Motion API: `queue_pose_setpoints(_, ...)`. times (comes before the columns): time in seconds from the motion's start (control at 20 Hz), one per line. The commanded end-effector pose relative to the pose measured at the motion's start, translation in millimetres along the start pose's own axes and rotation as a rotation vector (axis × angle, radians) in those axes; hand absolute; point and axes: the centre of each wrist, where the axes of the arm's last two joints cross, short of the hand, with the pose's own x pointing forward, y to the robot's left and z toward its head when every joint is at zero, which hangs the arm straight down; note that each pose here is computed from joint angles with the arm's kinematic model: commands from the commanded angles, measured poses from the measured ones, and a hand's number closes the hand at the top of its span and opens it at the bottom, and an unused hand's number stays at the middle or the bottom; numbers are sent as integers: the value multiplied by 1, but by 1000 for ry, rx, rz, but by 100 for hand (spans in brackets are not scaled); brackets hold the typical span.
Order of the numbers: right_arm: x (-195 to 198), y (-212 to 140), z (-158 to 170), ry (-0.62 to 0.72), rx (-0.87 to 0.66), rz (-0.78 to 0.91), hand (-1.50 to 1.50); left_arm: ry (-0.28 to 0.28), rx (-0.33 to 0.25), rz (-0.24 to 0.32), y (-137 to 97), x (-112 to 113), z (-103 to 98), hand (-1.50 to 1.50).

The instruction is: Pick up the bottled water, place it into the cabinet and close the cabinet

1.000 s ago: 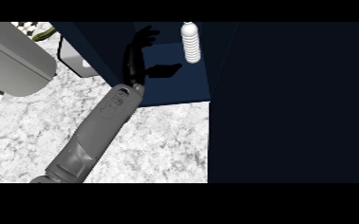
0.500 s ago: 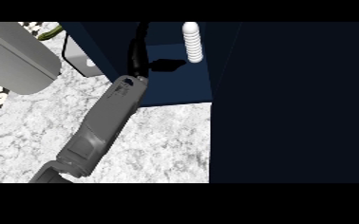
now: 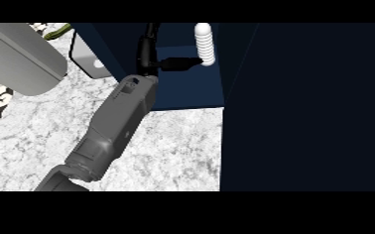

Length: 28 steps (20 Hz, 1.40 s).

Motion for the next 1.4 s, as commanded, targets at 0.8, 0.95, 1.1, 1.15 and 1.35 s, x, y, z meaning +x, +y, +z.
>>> queue_pose_setpoints(0.8,5,1,15,35,-45,32,-150,-86,-140,272,37,-5,43,-150)
queue_pose_setpoints(0.95,8,-6,9,17,-76,18,-150,-62,-158,307,29,2,61,-150)
queue_pose_setpoints(1.1,4,13,15,21,-57,-2,-150,-54,-160,340,51,6,74,-150)
queue_pose_setpoints(1.15,26,5,14,-2,-48,22,-150,-73,-159,362,38,22,79,-150)
queue_pose_setpoints(1.35,11,12,17,32,-45,18,-150,-67,-169,410,33,55,123,-150)
